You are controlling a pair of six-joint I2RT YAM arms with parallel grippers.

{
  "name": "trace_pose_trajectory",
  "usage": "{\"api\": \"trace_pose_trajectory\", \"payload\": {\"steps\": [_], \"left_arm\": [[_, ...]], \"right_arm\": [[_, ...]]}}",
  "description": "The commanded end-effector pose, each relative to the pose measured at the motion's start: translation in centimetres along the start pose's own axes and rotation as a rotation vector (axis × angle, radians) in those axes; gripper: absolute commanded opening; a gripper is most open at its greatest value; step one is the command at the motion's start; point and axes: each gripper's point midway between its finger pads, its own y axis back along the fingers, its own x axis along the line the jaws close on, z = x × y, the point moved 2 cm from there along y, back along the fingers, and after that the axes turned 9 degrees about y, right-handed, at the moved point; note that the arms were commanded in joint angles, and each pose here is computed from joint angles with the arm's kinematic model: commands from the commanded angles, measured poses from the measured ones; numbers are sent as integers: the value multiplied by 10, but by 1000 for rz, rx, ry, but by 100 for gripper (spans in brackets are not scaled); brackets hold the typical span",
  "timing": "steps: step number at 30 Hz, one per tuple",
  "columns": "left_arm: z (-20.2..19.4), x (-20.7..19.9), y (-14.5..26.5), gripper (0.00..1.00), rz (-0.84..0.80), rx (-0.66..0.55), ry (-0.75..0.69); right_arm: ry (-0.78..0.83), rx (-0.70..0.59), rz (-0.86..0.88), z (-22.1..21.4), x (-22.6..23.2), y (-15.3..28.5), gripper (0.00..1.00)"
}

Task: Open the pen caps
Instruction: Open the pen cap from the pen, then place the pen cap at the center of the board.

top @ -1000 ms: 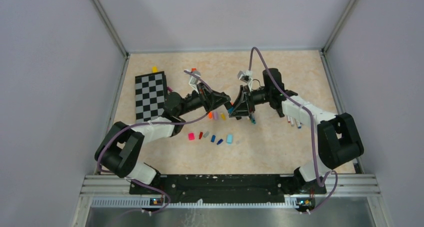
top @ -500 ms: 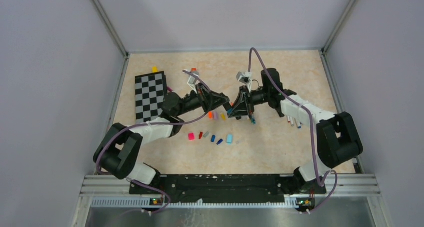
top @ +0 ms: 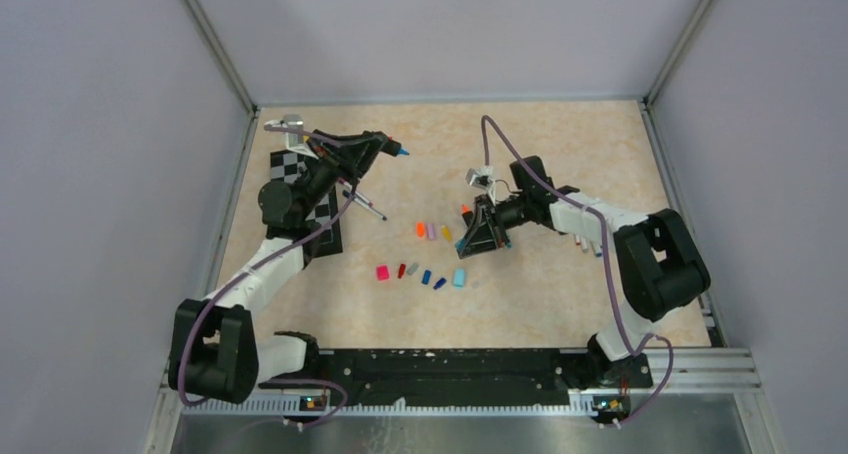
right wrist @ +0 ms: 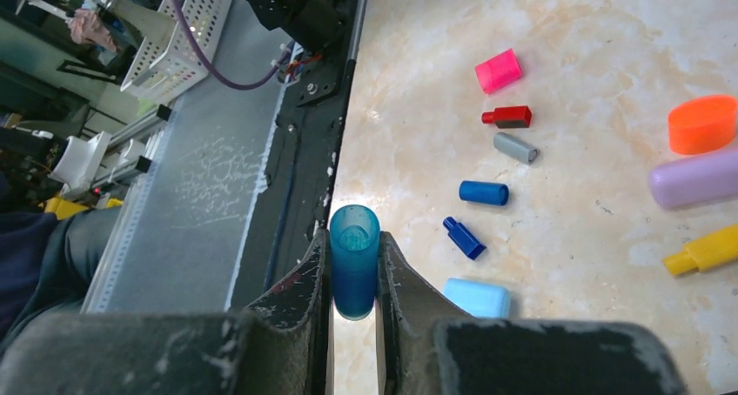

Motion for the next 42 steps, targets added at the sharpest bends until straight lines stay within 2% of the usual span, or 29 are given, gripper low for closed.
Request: {"api": "trace_pose_trajectory", "payload": {"steps": [1, 8, 15, 20, 31, 42], "left_arm": [[20, -12, 4, 0, -21, -84, -71], [-2, -9, 23, 0, -40, 1, -38], [-37, -1, 49, 0, -9, 100, 38], [-51, 7, 63, 0, 37, 127, 55], [-68, 20, 75, 0, 78, 175, 74], [-76, 28, 85, 0, 115, 182, 87]], "right_arm": [[47, 13, 16, 0, 1, -3, 0], [89, 92, -100, -1, -20, 2, 0], [113, 254, -372, 3, -78, 20, 0], [62, 339, -471, 6, -112, 27, 0], [-1, 377, -617, 27, -184, 28, 5], [-35, 401, -683, 30, -222, 13, 10]]}}
